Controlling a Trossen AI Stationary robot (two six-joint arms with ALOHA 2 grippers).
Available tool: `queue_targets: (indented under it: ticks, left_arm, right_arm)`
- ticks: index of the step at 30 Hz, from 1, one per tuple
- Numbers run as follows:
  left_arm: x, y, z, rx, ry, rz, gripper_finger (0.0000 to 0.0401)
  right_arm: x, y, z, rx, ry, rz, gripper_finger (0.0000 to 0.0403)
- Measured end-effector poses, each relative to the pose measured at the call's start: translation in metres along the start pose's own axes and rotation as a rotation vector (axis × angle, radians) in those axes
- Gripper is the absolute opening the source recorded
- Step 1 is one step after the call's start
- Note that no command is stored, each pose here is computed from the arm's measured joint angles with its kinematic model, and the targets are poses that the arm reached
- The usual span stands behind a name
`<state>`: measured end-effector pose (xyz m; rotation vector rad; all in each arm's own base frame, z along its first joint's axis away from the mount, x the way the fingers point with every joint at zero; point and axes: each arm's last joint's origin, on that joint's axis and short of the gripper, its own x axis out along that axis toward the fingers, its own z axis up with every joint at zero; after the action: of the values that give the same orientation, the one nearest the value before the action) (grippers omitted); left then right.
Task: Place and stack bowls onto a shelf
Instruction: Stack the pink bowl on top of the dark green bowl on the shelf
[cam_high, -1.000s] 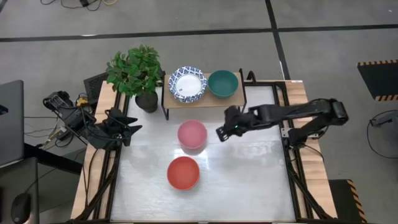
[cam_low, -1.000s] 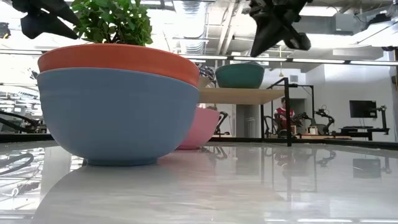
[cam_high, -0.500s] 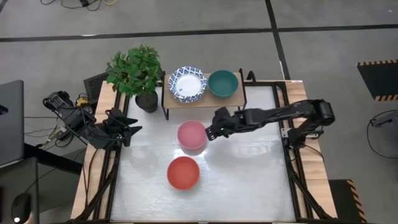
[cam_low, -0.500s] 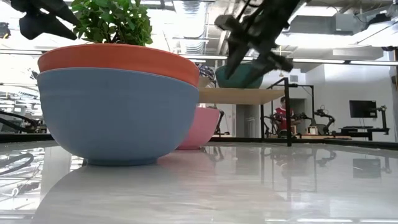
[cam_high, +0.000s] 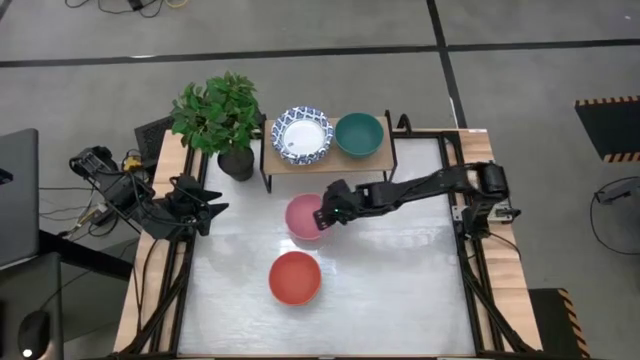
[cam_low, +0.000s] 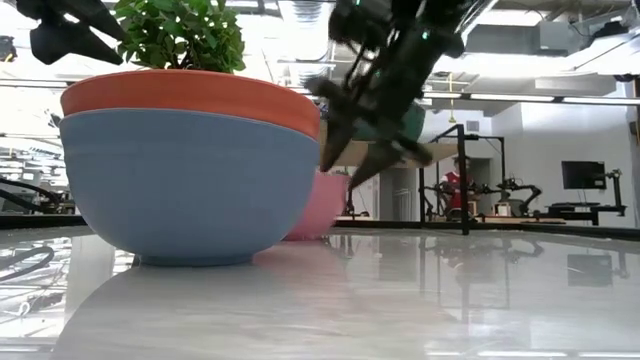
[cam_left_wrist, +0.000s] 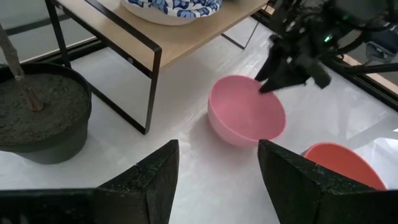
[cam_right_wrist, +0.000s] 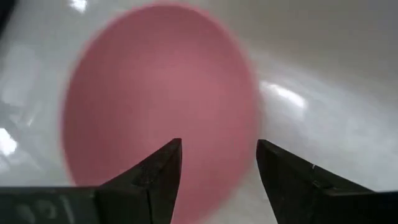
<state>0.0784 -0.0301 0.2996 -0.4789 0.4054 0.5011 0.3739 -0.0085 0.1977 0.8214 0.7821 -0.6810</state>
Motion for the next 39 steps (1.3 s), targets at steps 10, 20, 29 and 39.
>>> queue_targets:
  ticks: [10,20,29,39]
  left_arm:
    - [0.000,0.001,-0.002,0.014,0.036,-0.003,0.0203]
    - [0.000,0.004,-0.002,0.035,0.006,0.031,0.0203]
    - [0.000,0.004,-0.002,0.038,0.007,0.033,0.0203]
    - [0.000,0.004,-0.002,0.040,0.008,0.034,0.0203]
  right_arm:
    - [0.037,0.000,-0.011,0.007,0.151,-0.002,0.0172]
    - [0.027,0.002,0.008,-0.058,0.143,-0.009,0.0026]
    - [0.001,0.003,0.019,-0.053,0.124,0.000,0.0026]
    - [-0.080,-0.003,0.033,-0.028,0.047,0.040,0.0026]
